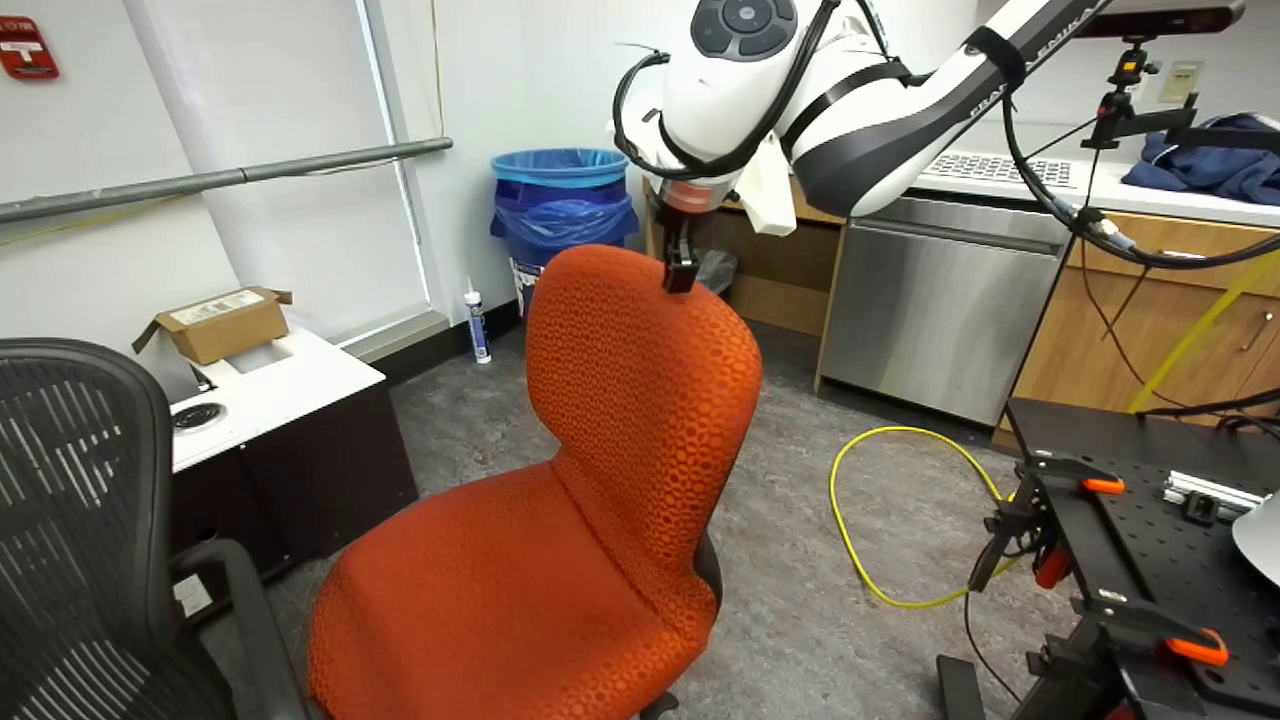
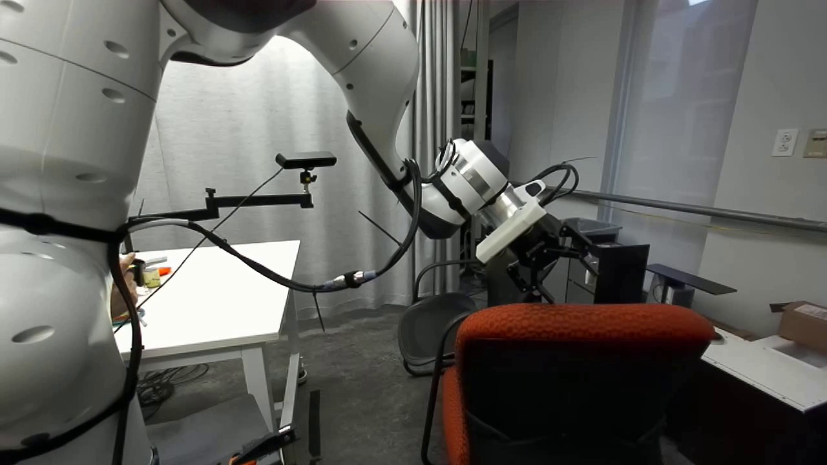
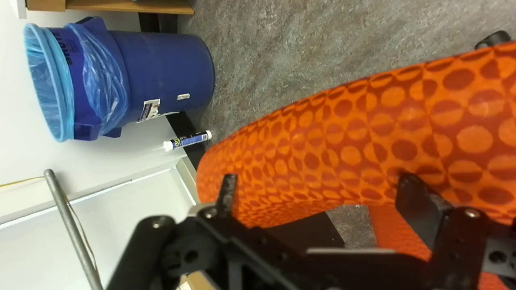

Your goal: Move the orange chair backwards

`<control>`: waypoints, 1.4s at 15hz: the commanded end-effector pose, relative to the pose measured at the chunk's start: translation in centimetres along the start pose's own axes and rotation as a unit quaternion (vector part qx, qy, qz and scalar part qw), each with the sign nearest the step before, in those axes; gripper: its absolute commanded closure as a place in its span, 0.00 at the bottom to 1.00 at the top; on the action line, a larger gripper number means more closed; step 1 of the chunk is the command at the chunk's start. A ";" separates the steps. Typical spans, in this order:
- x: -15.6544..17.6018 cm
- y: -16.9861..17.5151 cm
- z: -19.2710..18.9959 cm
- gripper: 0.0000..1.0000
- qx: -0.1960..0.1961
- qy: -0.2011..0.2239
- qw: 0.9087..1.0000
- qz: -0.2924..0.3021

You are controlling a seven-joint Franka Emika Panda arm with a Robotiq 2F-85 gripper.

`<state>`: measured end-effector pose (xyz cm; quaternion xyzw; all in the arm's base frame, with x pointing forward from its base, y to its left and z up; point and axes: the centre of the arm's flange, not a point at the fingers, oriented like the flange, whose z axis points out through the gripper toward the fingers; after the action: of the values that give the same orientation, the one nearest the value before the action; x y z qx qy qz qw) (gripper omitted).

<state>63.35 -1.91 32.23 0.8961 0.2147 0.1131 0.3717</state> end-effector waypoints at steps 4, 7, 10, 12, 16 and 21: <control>0.4 -4.5 -2.4 0.00 0.048 0.020 0.999 -0.003; 1.3 -3.9 -1.6 0.00 0.025 0.011 1.000 -0.006; 1.1 -3.7 -1.4 0.00 0.024 0.010 1.000 -0.004; 1.2 -3.6 -1.4 0.00 0.024 0.010 1.000 -0.004; 1.2 -3.6 -1.4 0.00 0.024 0.010 1.000 -0.004; 1.2 -3.6 -1.4 0.00 0.024 0.010 1.000 -0.004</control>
<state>62.75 1.82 30.67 0.9028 0.2245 0.1151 0.3483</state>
